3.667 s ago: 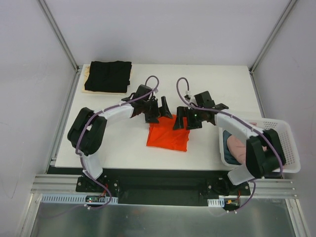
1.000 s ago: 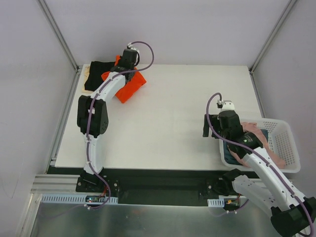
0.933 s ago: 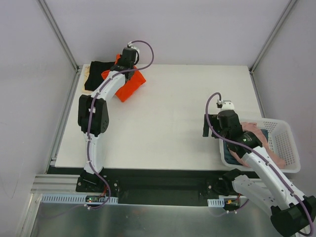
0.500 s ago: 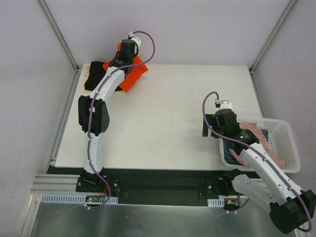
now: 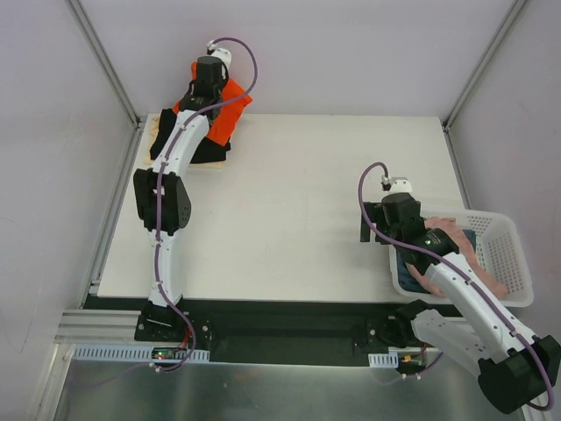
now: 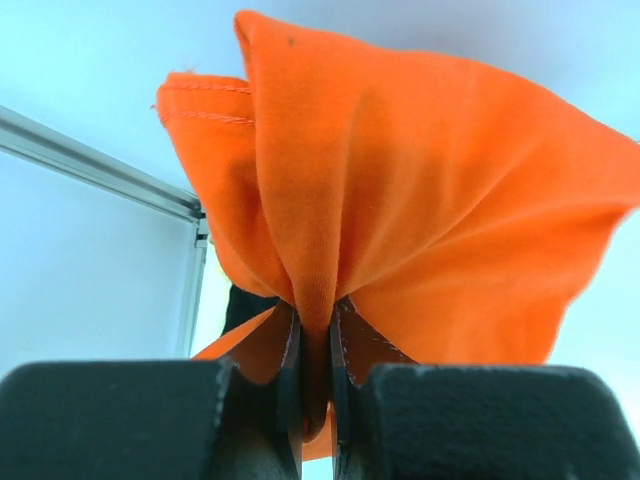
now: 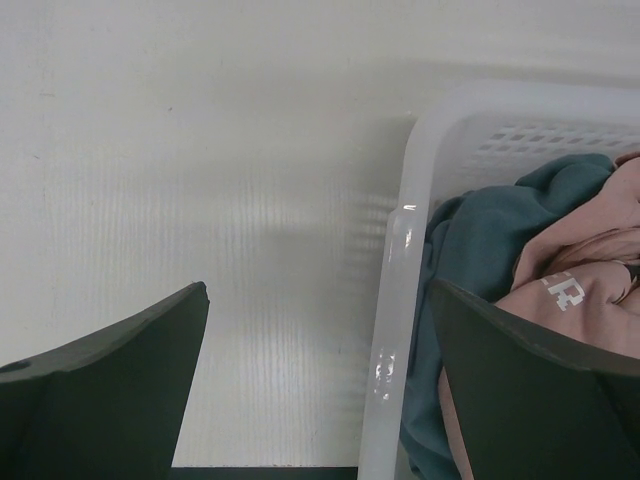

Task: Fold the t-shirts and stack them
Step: Put the neatly folded tshirt into the corner of the board with the left arm

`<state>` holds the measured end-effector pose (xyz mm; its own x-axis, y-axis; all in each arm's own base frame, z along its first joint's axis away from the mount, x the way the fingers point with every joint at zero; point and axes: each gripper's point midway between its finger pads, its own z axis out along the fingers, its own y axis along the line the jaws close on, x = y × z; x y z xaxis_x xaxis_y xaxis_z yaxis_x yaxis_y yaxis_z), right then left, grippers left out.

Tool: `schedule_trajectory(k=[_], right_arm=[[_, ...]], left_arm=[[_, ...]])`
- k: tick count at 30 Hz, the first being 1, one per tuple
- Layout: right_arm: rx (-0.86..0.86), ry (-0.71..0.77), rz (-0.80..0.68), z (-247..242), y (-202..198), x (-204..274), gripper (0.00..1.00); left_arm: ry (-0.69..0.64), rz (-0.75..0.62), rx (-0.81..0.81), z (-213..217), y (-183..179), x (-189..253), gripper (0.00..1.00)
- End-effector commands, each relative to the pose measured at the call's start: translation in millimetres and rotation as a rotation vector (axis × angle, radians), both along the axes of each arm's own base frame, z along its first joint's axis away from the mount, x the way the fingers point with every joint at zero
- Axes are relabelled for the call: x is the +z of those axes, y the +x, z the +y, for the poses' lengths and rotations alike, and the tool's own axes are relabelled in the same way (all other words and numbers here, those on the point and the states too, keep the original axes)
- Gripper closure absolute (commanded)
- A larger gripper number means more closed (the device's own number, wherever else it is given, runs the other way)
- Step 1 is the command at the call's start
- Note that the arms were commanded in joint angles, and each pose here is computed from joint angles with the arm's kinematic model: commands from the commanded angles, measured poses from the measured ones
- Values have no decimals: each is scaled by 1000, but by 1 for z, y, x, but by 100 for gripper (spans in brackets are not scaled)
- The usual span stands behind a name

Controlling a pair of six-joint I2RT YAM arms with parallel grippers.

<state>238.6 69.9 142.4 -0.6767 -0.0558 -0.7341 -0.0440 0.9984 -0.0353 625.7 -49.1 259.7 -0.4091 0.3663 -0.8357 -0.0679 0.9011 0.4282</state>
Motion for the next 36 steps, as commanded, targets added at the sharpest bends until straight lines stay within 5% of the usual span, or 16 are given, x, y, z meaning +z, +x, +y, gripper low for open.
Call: schedule_trajectory(k=[1,19,21,23,28,31,36], right_arm=[[-23,-20,-49,-5,10,19,3],[-35,-50,-29,-5,19,23,3],[-42,-69,-6,-7,19,18,3],[-58,-89,13,-10,17,15,3],[-85,-113,33,-17,12,14,3],[-88,-102,9,-18,12,21,3],[-103,-64,-30,-17,12,31,3]], left_arm=[[-154,-63,-1,9,13,9,100],[-180,-1,115,69,34,-51,99],[-178,-1,129,75,36,-55,84],[-167,1,160,88,37,-61,56],[-157,-52,265,120,36,-46,32],[-185,-84,298,125,27,-28,1],[-303,-79,208,102,10,-13,1]])
